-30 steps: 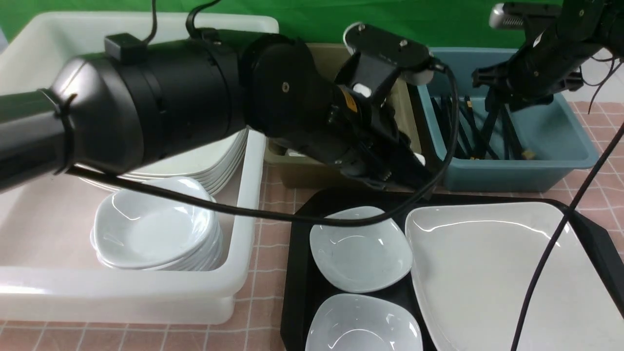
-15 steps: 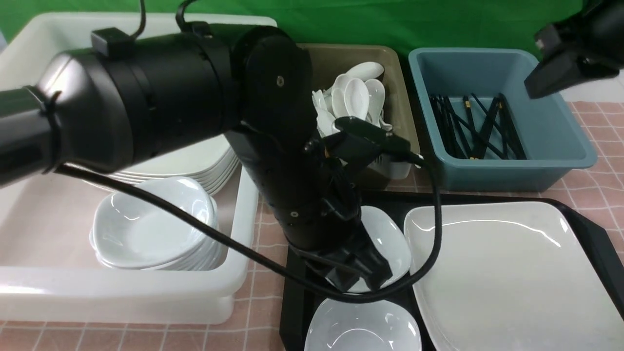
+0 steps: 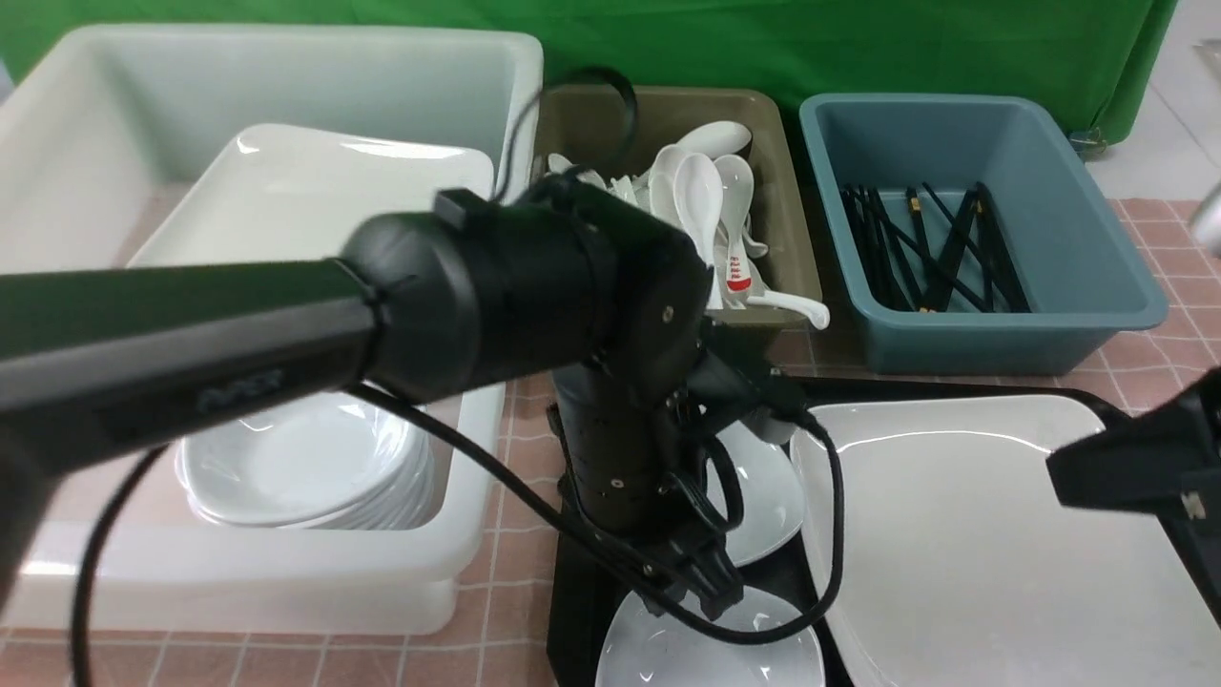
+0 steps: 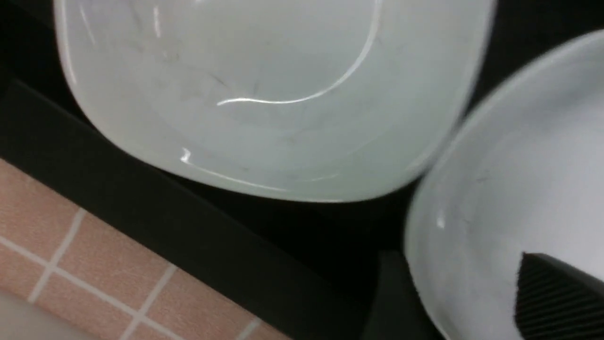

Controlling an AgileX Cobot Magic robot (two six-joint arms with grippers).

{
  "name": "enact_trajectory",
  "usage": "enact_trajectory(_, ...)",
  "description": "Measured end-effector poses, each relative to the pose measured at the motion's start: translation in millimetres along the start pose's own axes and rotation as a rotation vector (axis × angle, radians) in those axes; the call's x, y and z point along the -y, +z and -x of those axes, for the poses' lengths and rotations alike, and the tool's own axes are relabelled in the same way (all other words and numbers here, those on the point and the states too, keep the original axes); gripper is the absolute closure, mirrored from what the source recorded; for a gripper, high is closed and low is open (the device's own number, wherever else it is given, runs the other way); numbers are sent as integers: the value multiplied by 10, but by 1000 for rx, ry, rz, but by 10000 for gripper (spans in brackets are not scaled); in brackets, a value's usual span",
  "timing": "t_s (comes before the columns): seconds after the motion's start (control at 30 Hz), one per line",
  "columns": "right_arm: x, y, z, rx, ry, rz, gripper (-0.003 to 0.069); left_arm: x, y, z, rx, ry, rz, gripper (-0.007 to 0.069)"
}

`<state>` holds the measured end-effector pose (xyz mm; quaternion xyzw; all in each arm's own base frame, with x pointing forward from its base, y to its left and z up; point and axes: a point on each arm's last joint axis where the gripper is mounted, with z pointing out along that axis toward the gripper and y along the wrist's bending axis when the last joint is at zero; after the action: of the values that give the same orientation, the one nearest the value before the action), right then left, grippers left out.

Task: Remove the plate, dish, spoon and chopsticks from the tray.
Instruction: Use the left arm to grab a small plate from the dinner plate

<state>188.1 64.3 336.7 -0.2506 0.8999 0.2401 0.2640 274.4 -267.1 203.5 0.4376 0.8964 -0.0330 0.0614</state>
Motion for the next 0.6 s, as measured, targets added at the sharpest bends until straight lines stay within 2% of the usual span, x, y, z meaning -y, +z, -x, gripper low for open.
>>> enact_trajectory(0.03,-10,-5,-17,2,-1,0,629,-8,64,8,-12,-2,4,172)
enact_trajectory(0.1,-16,-10,-18,10,-1,1,629,-8,157,16,-30,-9,-2,112)
enact_trajectory(0.23,-17,-10,-15,17,0,1,629,20,270,31,-44,-30,-34,54)
enact_trajectory(0.43,-20,-9,-14,18,2,4,629,33,397,55,-54,-40,-48,57)
enact_trajectory(0.57,-19,-11,-7,27,0,2,629,31,450,71,-54,-47,-49,110)
enact_trajectory(0.6,-17,-11,-3,32,-3,-1,629,29,454,70,-56,-48,-48,165)
